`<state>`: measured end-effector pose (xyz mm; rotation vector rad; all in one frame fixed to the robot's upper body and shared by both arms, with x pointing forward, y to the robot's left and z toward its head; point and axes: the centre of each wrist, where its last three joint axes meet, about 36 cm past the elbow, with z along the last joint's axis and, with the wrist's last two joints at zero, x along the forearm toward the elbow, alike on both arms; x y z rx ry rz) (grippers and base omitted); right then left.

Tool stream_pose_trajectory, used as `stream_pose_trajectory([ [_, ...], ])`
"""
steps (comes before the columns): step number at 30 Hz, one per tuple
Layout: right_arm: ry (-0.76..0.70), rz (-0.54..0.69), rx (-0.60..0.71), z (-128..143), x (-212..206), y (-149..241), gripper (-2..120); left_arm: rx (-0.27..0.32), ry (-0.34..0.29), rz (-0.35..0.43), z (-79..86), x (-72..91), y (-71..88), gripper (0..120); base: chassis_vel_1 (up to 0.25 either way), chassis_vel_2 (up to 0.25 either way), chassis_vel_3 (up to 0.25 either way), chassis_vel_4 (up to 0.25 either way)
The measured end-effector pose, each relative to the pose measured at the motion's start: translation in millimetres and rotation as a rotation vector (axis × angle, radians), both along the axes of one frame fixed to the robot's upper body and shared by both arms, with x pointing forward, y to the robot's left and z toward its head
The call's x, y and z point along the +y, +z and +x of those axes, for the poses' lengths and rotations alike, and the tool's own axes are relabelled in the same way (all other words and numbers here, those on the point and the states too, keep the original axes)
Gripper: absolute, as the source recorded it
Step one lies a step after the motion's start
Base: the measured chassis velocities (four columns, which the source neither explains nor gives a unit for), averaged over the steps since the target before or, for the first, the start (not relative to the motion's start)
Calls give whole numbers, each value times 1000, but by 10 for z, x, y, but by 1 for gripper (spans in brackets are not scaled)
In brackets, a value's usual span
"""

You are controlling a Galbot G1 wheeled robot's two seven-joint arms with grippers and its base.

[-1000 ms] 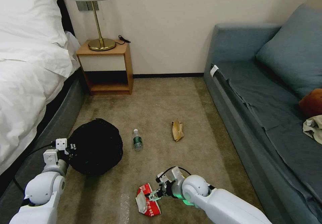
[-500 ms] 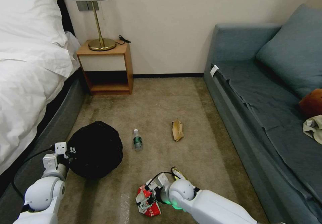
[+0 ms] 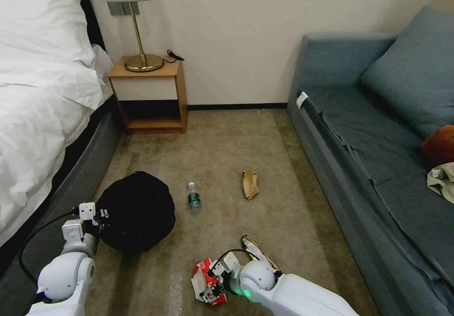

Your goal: Pick up the trash bin, then pick up the garbage on the floor and place it into the trash bin.

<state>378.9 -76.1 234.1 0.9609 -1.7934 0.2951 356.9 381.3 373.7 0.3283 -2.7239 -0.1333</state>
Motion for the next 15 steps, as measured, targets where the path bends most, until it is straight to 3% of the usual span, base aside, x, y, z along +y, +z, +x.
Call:
stream_pose_trajectory([
  [10, -6, -21, 5, 20, -13, -47, 45, -1, 3, -2, -13, 5, -10, 3, 0, 0, 0, 0],
  [12, -8, -19, 9, -1, -42, -55, 32, -4, 4, -1, -16, 13, -12, 3, 0, 0, 0, 0],
  [15, -9, -19, 9, -14, -71, -50, 22, -4, 6, -3, -18, 11, -23, 3, 0, 0, 0, 0],
])
